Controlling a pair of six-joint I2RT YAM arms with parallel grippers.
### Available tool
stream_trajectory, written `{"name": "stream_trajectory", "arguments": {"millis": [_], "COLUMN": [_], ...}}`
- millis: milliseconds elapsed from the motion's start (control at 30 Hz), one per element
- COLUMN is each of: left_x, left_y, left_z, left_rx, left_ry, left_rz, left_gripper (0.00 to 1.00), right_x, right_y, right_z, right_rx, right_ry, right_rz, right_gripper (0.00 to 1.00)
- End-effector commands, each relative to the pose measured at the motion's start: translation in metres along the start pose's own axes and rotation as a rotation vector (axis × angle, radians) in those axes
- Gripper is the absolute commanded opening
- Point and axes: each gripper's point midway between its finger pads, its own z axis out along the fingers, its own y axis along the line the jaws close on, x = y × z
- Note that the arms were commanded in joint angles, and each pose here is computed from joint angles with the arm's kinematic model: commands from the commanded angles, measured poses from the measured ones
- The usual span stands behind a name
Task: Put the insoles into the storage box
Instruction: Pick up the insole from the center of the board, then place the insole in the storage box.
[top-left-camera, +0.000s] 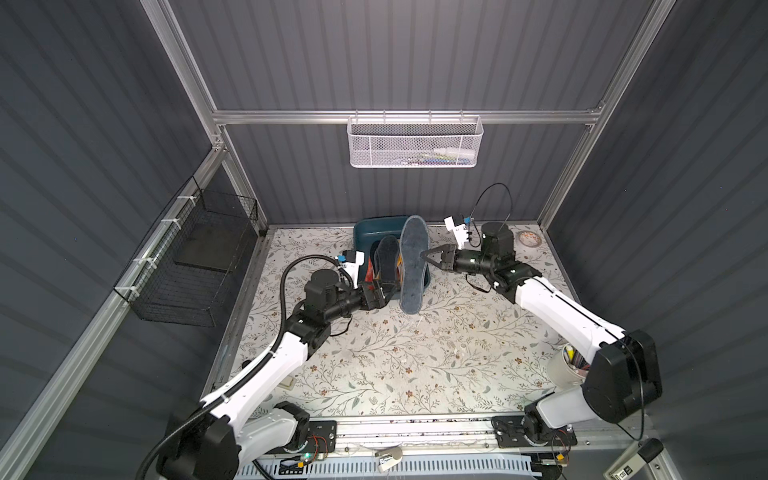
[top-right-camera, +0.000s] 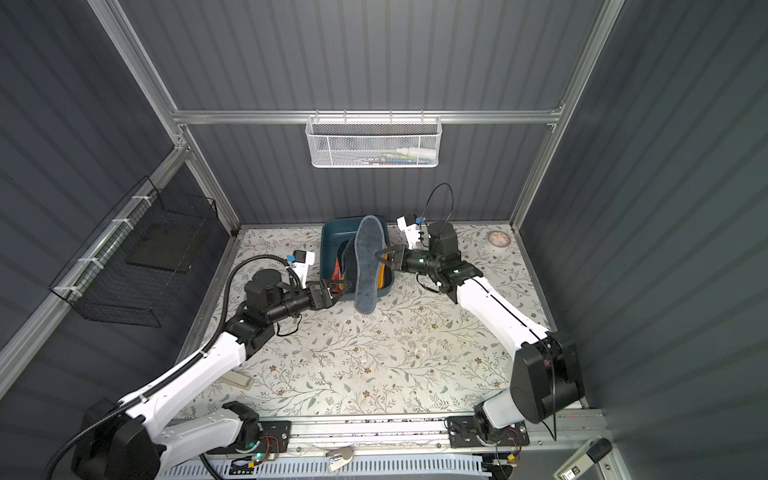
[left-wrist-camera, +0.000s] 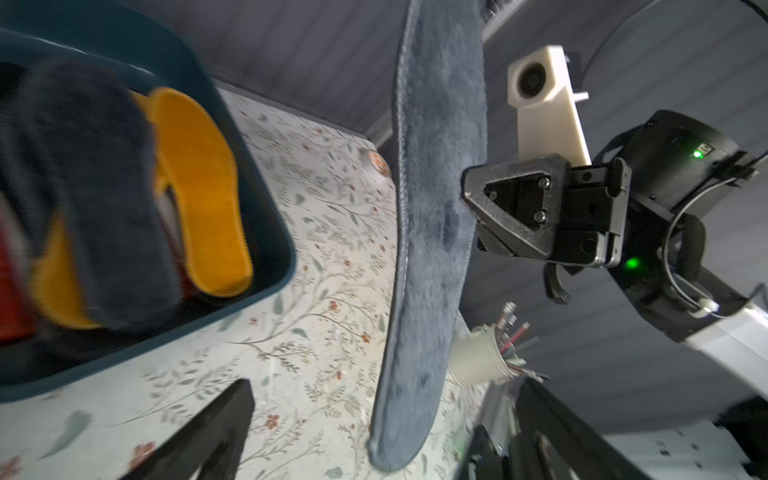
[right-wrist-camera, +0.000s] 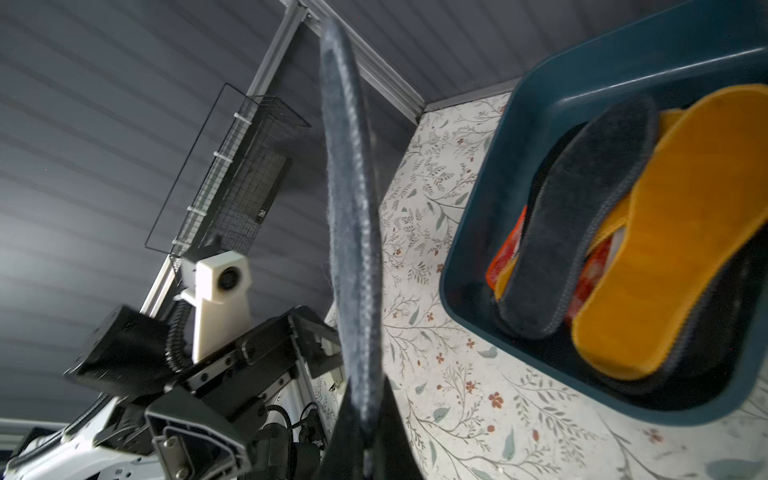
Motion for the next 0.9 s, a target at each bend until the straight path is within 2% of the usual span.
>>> {"name": "stream_trajectory", "arguments": {"millis": [0,333,867], "left_x": [0.015,0.027,0.024], "left_y": [0.065,0.072,0.069], "left_z": [-0.033,-0.077,-0.085], "left_rx": [-0.377,-0.462,-0.468], "left_ry": [0.001,-0.027,-0.051], "left_rz": [0.042,0.057,0.061], "left_gripper": [1.00,1.00,1.00], "right_x": [-0.002,-0.042,-0.052], "right_y": [-0.032,-0.092,-0.150], "right_z": [0.008,0.040,0.092], "right_rx": [0.081,0.150,0.176], "right_ry": [0.069,0.123,0.186], "right_rz": [0.013,0.022,0.057], "right_gripper": [0.00,0.00,0.00]}}
